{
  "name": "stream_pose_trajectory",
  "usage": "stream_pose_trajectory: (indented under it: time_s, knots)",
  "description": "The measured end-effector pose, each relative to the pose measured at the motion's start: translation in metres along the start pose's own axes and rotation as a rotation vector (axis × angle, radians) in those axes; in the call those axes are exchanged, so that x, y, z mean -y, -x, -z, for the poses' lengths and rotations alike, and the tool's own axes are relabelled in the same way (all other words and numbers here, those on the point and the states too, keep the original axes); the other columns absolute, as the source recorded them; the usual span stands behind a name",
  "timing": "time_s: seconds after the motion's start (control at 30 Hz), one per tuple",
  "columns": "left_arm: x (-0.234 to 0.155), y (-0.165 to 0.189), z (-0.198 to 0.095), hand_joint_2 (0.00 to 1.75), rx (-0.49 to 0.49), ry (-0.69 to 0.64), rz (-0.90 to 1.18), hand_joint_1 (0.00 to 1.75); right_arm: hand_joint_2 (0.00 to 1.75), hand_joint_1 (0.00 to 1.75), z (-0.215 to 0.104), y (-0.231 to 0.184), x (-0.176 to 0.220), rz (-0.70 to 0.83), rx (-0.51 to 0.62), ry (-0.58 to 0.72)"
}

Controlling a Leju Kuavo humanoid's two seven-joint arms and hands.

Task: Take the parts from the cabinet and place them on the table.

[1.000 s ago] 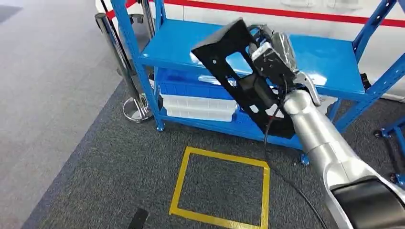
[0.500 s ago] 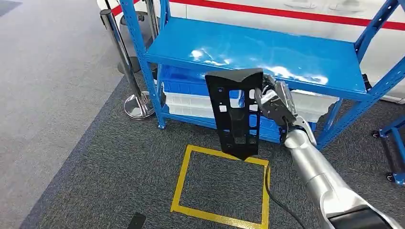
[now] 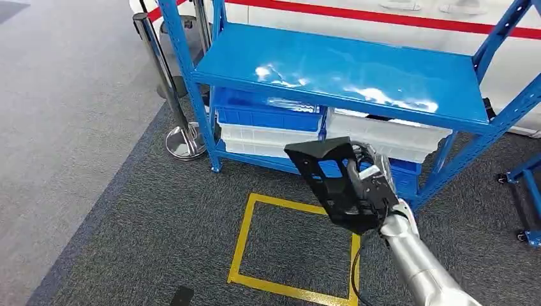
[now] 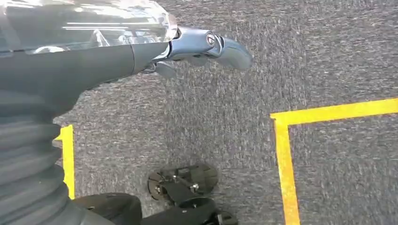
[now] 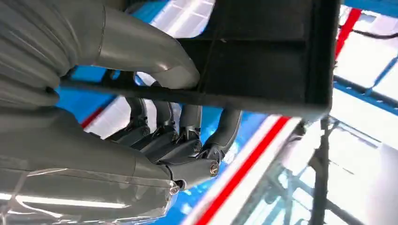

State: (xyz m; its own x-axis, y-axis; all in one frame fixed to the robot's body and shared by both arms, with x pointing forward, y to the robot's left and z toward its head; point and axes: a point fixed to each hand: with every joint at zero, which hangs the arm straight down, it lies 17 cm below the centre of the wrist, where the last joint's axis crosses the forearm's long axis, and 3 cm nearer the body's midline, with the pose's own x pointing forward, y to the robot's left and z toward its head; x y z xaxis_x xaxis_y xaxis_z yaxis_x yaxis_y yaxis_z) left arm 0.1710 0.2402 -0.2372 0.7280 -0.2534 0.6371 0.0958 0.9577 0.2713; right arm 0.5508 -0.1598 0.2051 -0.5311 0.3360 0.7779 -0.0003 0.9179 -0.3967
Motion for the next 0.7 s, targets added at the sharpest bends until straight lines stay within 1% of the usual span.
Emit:
stream_pose_trajectory:
  time_s: [0.23,0.4,0.7]
  knots:
    - [0.0,0.006,-0.003,1.75,-0.013,-0.005,-0.007,0.0,1.75,1.75,-0.032,0.027,0.028,0.007,-0.071,0.121]
    - [-0.001,0.009,-0.002,1.75,-0.031,-0.011,-0.005,0.0,1.75,1.75,-0.055,0.046,0.036,-0.004,-0.122,0.138]
    - [-0.005,0.01,0.0,1.75,-0.046,-0.016,0.001,0.0,1.75,1.75,-0.057,0.051,0.047,-0.009,-0.129,0.149]
